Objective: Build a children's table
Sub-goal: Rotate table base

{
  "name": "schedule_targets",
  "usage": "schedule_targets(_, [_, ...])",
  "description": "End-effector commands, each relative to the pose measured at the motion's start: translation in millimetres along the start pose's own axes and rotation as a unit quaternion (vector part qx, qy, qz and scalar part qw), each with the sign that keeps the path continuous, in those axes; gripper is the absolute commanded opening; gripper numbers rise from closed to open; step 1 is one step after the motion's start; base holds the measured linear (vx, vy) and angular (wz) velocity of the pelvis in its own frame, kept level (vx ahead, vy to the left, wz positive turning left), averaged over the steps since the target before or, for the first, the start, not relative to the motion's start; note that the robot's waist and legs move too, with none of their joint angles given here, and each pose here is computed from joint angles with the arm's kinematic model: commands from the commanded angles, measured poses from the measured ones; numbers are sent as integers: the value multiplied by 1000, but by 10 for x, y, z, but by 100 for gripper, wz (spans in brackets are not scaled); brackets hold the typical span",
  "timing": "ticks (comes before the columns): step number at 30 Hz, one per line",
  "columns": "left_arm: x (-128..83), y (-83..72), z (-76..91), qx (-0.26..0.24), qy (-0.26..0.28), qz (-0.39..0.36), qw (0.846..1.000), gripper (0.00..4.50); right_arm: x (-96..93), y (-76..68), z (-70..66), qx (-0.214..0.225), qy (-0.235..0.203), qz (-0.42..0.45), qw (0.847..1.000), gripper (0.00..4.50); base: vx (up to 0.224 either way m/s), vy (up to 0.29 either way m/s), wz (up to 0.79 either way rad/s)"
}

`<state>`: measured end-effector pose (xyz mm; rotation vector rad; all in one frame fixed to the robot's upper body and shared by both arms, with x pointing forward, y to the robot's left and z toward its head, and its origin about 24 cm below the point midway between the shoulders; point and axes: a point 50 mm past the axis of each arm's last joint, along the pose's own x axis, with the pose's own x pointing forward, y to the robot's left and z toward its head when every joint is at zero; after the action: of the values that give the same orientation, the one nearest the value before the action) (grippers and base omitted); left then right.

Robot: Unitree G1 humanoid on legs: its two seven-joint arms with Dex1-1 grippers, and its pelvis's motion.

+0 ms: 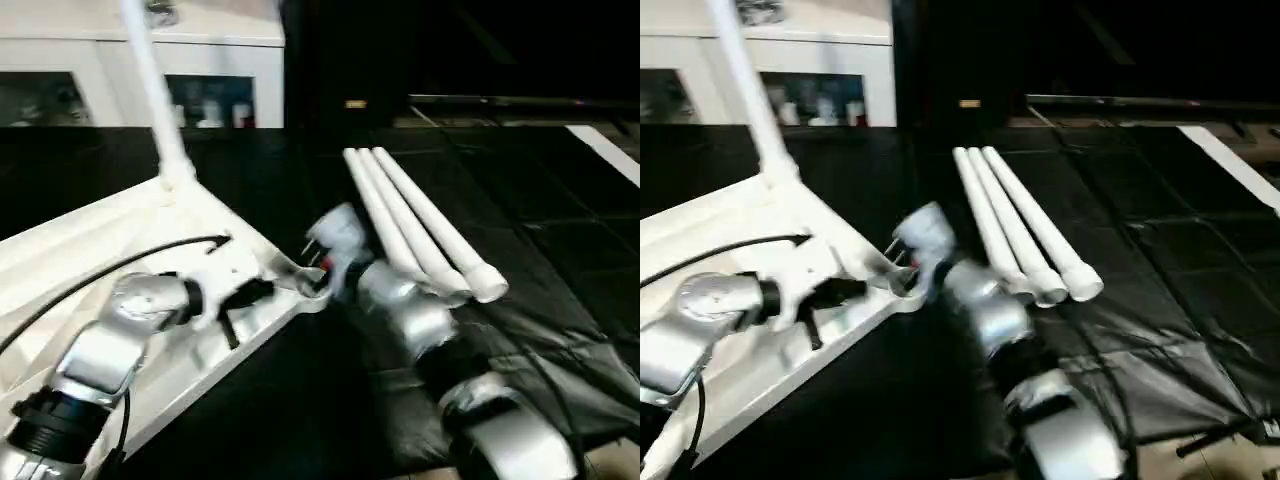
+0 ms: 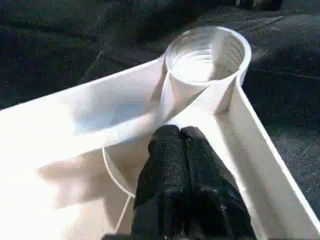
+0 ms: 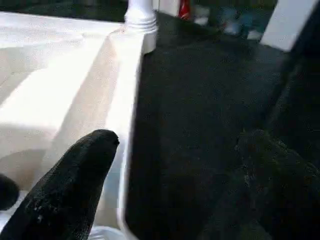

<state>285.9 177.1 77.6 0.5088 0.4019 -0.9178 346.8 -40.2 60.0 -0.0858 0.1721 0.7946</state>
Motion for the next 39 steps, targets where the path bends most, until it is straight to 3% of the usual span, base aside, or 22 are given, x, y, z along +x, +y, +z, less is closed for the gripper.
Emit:
schedule_targets(1, [-34,1,91,-3,-27,-6,1000,2,-3,32,21,-11,-7,11,1000,424,0,0,0])
schedule_targets(6, [-292,10,81,-12,7,-48,999,2,1,66,11,-18,0,34,999,424,0,0,0])
schedule_targets(8, [-550,22,43,-10,49,-83,995,2,5,61,-5,-34,8,39,999,424,0,0,0])
schedule_targets(10, [-622,42,39,-11,59,-85,995,2,6,59,-10,-38,10,40,998,424,0,0,0])
schedule_targets(12, [-791,216,-1,-7,99,-38,994,2,11,60,-19,-41,15,49,998,424,0,0,0])
schedule_targets(13, [-845,289,-30,-7,116,-13,993,32,13,63,-21,-43,16,52,998,424,0,0,0])
schedule_targets(17, [-979,366,-116,-9,176,9,984,40,20,87,-27,-51,18,65,996,424,0,0,0])
schedule_targets(23, [-1055,237,-240,-26,250,-25,967,100,37,100,-26,-67,21,70,995,424,0,0,0])
schedule_targets(30, [-1048,183,-273,-37,276,-40,959,157,11,91,-45,-92,31,91,991,424,0,0,0])
schedule_targets(35, [-1055,228,-359,-22,309,-11,951,163,-22,77,-80,-117,44,105,987,424,0,0,0])
schedule_targets(39, [-1016,331,-429,-2,321,41,946,115,-152,26,-207,-170,96,152,969,424,0,0,0])
